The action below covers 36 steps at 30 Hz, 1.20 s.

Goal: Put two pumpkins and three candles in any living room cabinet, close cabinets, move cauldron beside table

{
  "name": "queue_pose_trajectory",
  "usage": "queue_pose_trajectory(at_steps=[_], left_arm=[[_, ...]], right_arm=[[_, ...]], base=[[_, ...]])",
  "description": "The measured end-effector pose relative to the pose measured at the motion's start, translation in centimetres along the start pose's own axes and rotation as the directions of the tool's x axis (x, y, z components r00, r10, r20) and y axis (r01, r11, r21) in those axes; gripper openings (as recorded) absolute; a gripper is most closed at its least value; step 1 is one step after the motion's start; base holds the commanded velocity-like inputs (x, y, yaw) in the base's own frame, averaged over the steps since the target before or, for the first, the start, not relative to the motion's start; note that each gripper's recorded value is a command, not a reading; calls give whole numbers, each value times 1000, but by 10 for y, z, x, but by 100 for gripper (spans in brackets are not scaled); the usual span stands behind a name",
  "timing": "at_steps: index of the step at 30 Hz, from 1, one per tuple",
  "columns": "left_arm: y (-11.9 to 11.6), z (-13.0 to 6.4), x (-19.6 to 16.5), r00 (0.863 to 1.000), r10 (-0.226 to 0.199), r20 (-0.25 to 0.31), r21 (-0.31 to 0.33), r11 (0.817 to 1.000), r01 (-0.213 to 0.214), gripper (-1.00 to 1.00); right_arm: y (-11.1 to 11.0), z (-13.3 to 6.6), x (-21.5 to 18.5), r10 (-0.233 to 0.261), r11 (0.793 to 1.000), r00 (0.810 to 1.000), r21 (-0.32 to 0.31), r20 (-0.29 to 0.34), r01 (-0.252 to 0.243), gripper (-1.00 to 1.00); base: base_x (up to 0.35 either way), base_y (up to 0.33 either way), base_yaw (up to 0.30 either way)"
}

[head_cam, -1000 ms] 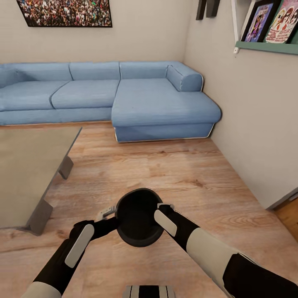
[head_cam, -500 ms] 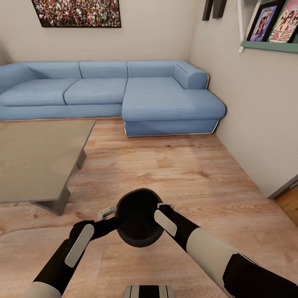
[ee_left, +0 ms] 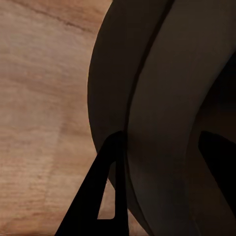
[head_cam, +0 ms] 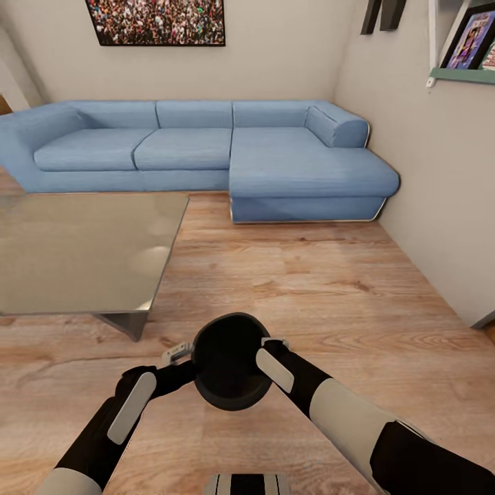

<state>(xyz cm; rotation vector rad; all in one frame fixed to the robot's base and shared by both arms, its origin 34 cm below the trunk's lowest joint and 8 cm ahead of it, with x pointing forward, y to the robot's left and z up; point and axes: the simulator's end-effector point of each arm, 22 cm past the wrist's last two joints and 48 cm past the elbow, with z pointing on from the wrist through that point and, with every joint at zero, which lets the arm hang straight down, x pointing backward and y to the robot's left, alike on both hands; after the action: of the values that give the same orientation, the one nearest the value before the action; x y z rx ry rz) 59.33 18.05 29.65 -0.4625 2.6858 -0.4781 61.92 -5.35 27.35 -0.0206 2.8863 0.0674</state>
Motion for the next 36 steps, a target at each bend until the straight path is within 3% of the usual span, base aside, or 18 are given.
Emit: queue_pose_trajectory(at_steps=[36], left_arm=[[0,-1,-2,1000,7,5,4,1000,-7,-100]], right_arm=[[1,-1,-1,6,1000,1000,-2,7,-6,-100]], base=[[-64,319,-20]])
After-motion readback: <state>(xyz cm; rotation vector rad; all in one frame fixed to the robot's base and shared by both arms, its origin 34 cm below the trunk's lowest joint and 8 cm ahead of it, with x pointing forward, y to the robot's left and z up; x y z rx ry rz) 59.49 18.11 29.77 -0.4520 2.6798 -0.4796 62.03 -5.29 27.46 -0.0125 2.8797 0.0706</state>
